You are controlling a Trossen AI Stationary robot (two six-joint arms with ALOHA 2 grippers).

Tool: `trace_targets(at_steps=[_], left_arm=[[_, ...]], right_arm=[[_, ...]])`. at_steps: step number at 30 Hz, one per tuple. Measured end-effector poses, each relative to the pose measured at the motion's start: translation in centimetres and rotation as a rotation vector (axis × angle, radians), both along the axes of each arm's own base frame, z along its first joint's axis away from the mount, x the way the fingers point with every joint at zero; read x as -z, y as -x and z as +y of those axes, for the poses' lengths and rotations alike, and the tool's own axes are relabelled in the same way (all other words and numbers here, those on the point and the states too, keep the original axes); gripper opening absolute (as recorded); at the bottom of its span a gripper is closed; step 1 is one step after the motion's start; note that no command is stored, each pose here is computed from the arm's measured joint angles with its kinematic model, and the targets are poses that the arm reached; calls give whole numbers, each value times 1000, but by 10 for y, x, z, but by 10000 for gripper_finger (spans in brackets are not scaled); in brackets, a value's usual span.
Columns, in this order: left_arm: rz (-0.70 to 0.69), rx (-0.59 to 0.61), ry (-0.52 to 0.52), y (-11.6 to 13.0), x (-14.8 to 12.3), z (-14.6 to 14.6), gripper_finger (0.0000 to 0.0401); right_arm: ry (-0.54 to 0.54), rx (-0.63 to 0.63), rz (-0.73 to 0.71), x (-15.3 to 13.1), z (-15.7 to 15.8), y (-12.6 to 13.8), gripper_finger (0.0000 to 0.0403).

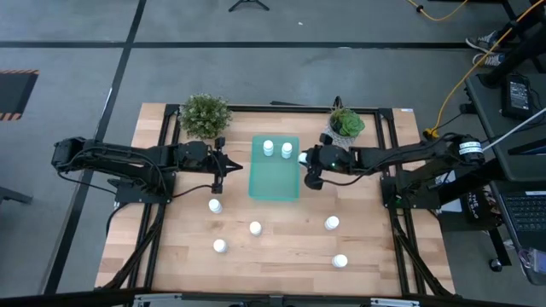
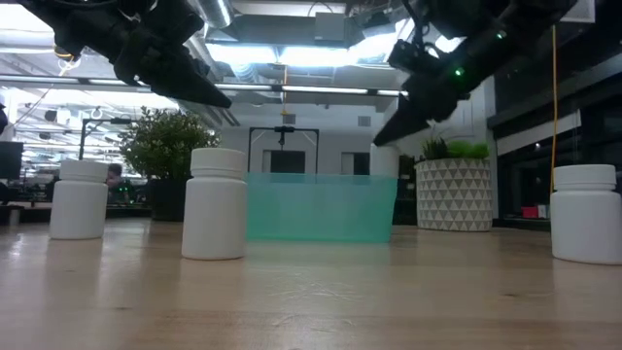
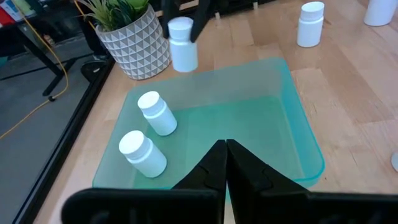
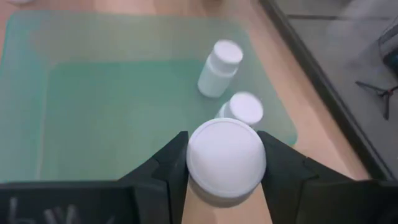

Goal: Pick and place pill bottles into a basket
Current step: Put the white pill bottle into the green bin

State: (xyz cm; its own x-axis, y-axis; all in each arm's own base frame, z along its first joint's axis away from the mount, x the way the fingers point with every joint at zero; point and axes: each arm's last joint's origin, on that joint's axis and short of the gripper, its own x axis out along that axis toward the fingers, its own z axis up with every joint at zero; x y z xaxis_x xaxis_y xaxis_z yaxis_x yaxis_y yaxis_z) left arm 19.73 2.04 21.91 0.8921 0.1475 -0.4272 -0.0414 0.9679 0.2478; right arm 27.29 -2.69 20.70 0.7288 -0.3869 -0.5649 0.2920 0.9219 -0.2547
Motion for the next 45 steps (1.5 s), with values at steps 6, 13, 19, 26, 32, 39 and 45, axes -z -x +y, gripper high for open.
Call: trace_targets(at_steps=[6,13,19,26,32,39,45], left_arm=[[0,-1,1,0,0,0,6],[21,-1,3,2,8,0,3],[10,0,1,2,8,0,4],[1,-1,0,2,7,0,5],[1,-1,1,2,7,0,2],[0,-1,1,2,7,0,7],[-1,-2,0,2,7,0,1]], right_arm=[[3,-38,-24,-9,0,-5,151],[-10,-81,-71,-9,1,-11,151],[-45,-167,-106,-6,0,-18,151],[-79,-222,-127,-7,-10,-18,151],[-98,-227,-139,-11,-18,-19,151],[-126,-273,-111,-17,-24,-32,151],[-137,-267,-5,-13,-32,-49,151]])
